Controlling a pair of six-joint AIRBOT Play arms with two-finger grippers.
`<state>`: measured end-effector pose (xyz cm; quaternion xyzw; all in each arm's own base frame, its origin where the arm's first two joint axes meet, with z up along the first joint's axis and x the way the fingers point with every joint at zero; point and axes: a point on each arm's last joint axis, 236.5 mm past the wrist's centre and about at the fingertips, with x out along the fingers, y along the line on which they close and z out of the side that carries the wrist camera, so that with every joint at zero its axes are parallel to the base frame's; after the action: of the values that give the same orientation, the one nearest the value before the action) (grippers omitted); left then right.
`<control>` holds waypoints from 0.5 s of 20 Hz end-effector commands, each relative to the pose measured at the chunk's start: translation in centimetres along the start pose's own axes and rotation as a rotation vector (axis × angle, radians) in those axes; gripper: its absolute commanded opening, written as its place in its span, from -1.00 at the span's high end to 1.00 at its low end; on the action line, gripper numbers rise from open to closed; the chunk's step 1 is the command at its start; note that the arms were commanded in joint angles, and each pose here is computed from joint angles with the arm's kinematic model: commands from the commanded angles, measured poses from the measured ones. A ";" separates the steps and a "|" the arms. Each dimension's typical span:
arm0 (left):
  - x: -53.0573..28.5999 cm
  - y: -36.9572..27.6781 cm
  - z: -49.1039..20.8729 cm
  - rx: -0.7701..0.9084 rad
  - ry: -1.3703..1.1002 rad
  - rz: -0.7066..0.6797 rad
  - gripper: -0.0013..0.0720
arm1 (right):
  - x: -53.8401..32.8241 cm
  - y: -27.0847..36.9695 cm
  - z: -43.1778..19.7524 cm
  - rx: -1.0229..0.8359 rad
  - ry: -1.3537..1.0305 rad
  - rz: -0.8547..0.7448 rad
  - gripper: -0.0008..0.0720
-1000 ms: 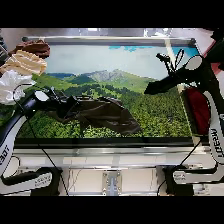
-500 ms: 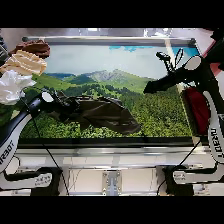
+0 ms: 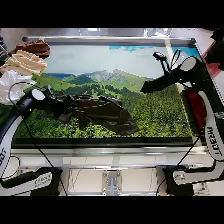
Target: Fold the shirts.
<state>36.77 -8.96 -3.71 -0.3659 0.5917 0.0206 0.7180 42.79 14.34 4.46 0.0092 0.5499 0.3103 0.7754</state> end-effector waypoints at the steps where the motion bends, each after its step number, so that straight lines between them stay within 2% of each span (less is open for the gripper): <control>1: -3.1 -0.7 1.4 0.035 -0.083 -0.040 0.93 | 5.9 2.1 -0.1 -0.070 0.059 0.042 -0.54; 5: -3.4 -1.0 0.9 0.071 -0.078 -0.042 0.93 | 14.9 6.2 -2.7 -0.158 0.206 0.108 -0.54; 10: -3.4 -1.0 0.9 0.085 -0.079 -0.042 0.93 | 18.5 8.8 -4.8 -0.222 0.284 0.138 -0.54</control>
<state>37.00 -7.87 -0.42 -0.3526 0.5570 0.0001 0.7519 39.52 27.24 -8.16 -0.0666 0.6068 0.4056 0.6803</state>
